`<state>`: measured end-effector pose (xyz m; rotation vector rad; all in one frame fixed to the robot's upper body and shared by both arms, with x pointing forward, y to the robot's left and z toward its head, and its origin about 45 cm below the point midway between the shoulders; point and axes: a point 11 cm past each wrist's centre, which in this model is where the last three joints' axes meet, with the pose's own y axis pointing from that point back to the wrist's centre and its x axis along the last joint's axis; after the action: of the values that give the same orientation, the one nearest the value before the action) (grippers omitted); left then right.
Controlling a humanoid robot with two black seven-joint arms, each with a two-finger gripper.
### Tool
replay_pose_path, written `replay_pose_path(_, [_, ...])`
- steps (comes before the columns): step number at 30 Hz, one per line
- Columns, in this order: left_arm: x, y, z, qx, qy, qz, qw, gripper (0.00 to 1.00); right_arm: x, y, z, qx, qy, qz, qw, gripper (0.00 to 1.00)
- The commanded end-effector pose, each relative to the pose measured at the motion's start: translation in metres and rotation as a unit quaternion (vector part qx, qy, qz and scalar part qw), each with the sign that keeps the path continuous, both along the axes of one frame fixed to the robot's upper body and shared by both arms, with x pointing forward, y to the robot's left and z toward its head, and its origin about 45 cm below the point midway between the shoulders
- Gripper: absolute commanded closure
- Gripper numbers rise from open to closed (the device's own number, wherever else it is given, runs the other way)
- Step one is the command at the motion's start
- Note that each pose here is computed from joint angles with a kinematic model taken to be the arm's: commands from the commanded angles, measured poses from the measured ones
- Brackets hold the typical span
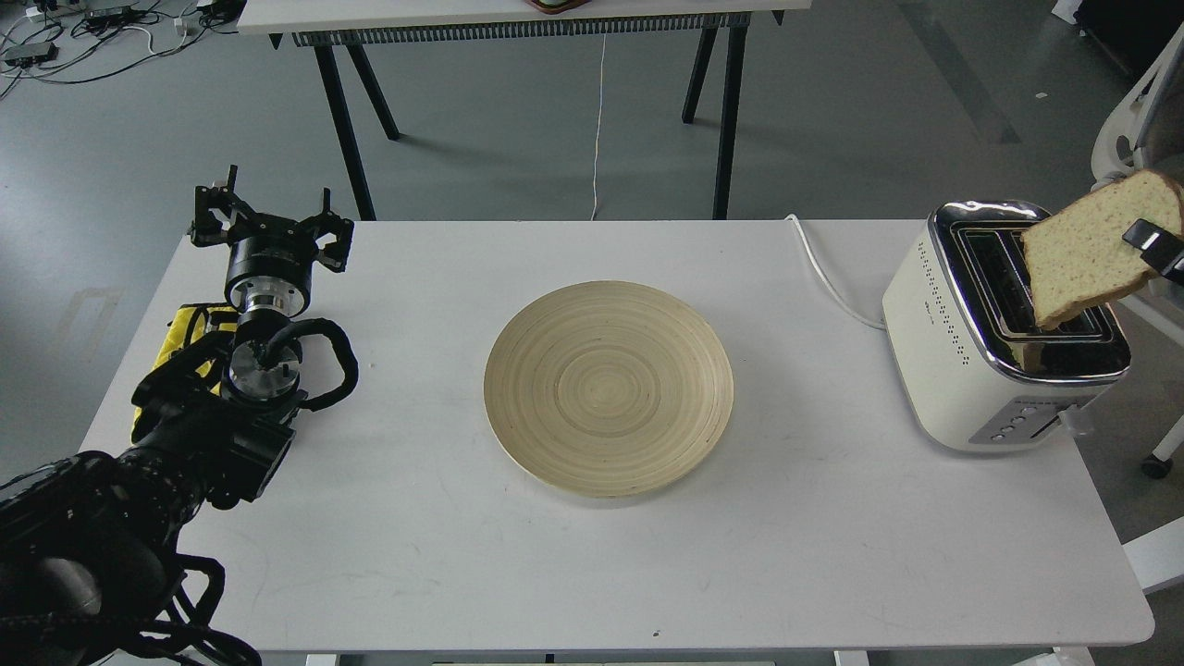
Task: Put bread in toaster with right arm
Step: 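Lower the bread slice into the toaster slot with the right gripper, then release the bread and raise the right gripper away from the toaster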
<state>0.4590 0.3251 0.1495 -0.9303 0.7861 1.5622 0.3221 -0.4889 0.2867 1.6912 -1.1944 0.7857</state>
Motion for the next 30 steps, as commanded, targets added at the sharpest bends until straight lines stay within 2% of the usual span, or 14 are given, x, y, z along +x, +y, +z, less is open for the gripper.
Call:
replay_pose_path(1, [0.0,0.0,0.0,0.0,0.0,0.0,1.0,0.0,0.004,0.005,-0.003,0.007,-0.001,0.002,1.0,0.98])
replay_pose_path(16, [0.0,0.0,0.0,0.0,0.0,0.0,1.0,0.0,0.022,0.011,-0.034,0.02,0.018,0.001,1.0,0.98])
replay_pose_path(23, [0.0,0.0,0.0,0.0,0.0,0.0,1.0,0.0,0.025,0.024,-0.046,0.024,0.026,0.016,0.999,0.92])
replay_pose_path(25, [0.0,0.0,0.0,0.0,0.0,0.0,1.0,0.0,0.024,0.027,-0.05,0.022,0.029,0.022,0.999,0.81])
replay_pose_path(29, [0.0,0.0,0.0,0.0,0.0,0.0,1.0,0.0,0.024,0.031,-0.054,0.025,0.033,0.024,0.999,0.45])
replay_pose_path(30, [0.0,0.0,0.0,0.0,0.0,0.0,1.0,0.0,0.024,0.032,-0.055,0.028,0.033,0.024,0.999,0.41])
